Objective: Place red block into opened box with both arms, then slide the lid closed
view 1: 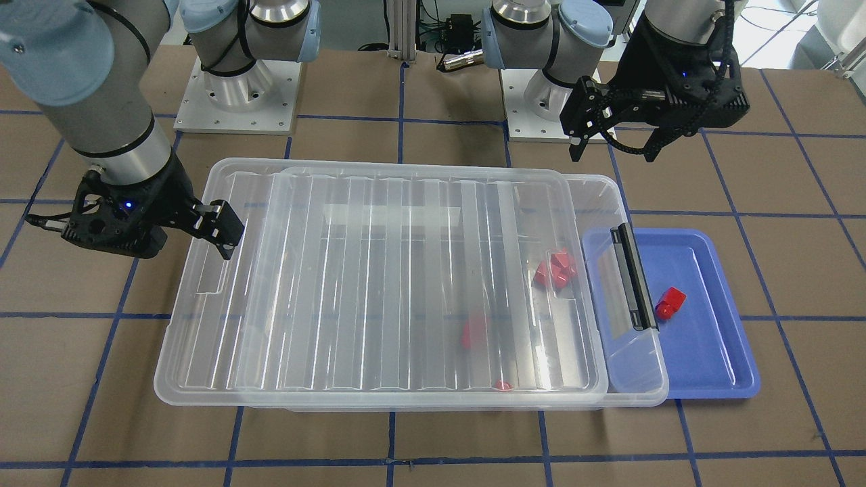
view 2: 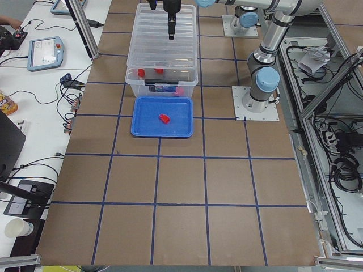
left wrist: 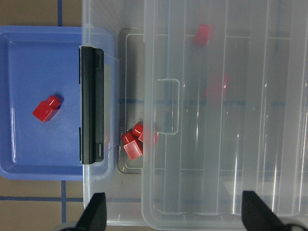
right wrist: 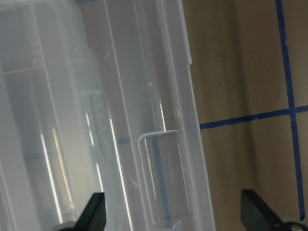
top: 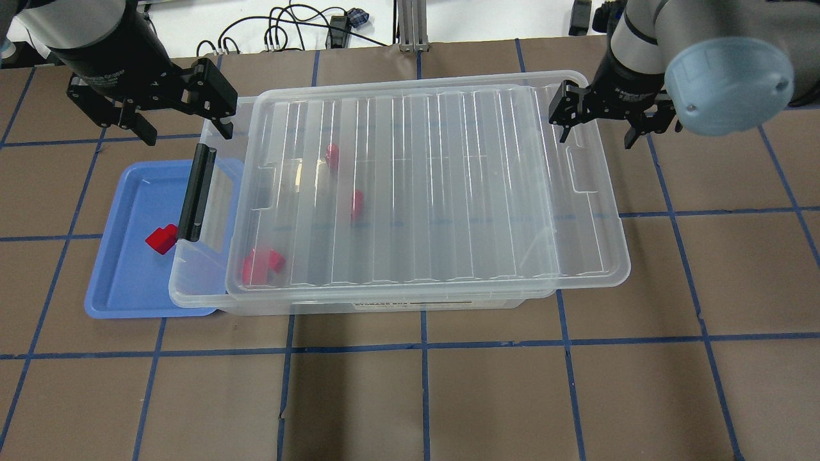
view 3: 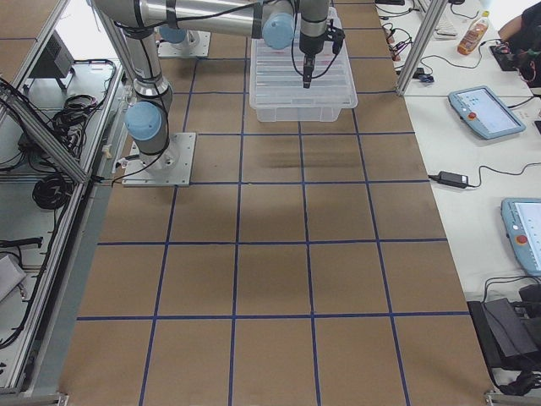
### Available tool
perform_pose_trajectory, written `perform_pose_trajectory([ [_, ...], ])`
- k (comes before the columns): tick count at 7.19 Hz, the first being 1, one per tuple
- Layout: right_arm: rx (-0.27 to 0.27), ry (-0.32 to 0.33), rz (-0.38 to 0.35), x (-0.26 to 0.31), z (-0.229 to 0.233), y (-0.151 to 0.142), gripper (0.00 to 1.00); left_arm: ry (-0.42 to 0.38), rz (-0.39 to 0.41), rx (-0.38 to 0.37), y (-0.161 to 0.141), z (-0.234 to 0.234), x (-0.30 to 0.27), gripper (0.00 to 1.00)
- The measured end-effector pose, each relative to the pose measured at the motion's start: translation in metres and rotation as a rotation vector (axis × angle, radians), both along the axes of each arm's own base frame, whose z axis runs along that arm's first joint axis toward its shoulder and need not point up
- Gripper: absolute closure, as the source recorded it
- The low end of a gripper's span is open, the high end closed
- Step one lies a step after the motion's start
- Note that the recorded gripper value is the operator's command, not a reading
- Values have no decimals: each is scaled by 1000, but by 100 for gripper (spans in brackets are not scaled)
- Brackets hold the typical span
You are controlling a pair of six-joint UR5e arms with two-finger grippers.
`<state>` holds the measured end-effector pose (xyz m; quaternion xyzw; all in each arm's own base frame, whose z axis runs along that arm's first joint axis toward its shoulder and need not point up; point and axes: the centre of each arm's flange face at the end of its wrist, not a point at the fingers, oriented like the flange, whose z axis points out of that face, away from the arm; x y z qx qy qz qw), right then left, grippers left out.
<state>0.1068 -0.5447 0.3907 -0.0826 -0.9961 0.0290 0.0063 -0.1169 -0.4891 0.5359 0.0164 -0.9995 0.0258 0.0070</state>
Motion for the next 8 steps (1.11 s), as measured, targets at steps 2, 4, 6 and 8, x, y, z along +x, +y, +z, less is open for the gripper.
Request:
perform_pose_trajectory([
  [2, -20, 52, -1, -14, -34, 9, 0, 0, 3, -2, -1, 0, 0, 0],
  [4, -19, 99, -18, -29, -41, 11, 0, 0, 4, -2, 0, 1, 0, 0],
  [6, -16, 119, -19, -42, -41, 10, 0, 0, 4, -2, 0, 1, 0, 0],
  [8, -9, 131, -31, -78, -40, 8, 0, 0, 6, -2, 0, 1, 0, 0],
])
